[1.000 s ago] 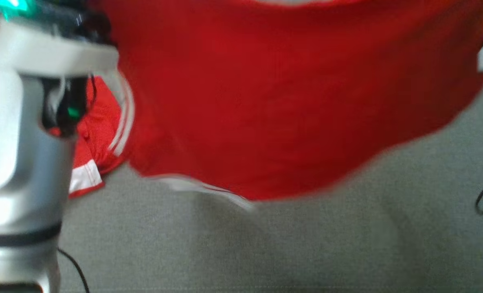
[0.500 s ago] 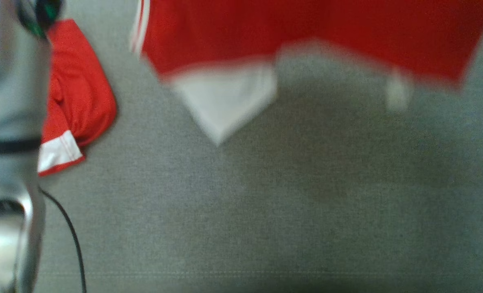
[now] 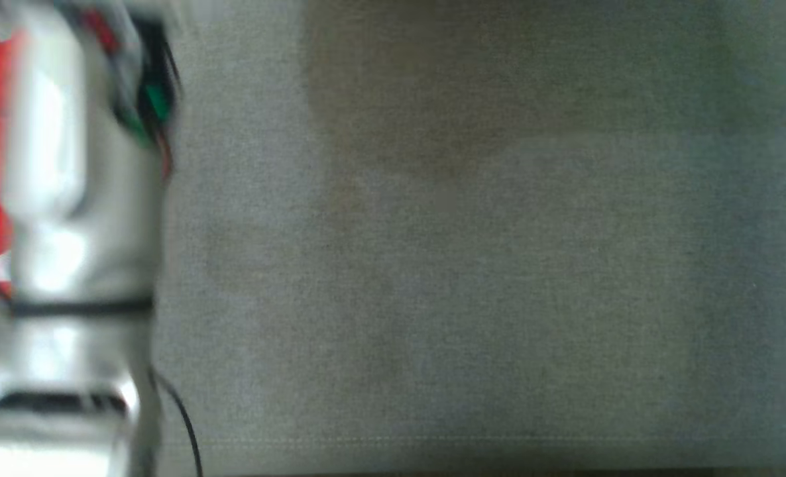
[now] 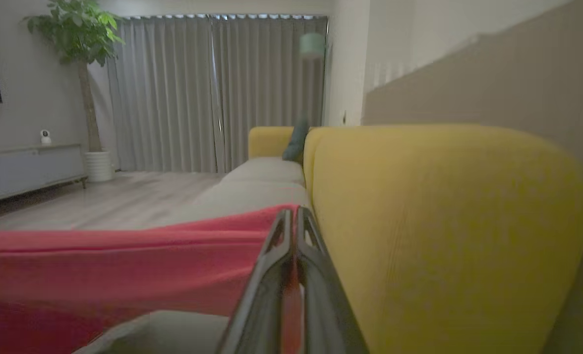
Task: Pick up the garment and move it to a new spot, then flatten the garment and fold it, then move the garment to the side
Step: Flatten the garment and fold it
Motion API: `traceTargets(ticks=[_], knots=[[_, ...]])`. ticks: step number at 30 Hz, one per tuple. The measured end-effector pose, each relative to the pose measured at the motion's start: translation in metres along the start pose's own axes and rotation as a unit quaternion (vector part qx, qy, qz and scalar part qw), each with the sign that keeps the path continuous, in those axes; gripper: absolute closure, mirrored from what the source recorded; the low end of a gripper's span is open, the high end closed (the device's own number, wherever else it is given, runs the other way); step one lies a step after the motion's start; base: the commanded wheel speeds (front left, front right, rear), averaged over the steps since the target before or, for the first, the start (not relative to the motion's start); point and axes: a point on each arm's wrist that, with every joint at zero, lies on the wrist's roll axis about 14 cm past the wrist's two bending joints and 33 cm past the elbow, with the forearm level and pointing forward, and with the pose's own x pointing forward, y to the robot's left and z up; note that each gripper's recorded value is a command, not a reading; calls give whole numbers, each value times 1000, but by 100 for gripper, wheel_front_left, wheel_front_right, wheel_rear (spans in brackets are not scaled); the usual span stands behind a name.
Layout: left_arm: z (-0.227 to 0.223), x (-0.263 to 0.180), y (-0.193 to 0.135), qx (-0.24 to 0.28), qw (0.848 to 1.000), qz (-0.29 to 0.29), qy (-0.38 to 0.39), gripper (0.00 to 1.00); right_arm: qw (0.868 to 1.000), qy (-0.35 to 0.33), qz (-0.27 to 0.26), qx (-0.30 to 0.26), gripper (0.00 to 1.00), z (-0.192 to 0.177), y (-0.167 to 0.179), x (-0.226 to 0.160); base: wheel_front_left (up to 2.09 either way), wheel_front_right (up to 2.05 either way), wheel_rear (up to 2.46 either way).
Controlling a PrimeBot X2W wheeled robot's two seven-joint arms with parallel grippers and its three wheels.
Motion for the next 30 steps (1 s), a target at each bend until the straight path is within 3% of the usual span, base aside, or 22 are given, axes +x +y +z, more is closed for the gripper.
traceTargets(ticks=[5, 10, 15, 30], knots=[[-92, -87, 8, -52, 989, 40, 133, 100, 991, 130, 10, 26, 100, -96, 14, -73, 0, 0, 0], [-132, -164, 2, -90, 970, 64, 216, 100, 976, 212, 5, 49, 100, -143, 17, -150, 0, 0, 0], [-142, -217, -16, -114, 957, 69, 259, 100, 970, 237, 5, 61, 100, -148, 19, -198, 0, 0, 0], [-126, -327, -32, -132, 941, 100, 296, 100, 953, 291, 10, 82, 100, -149, 31, -311, 0, 0, 0]])
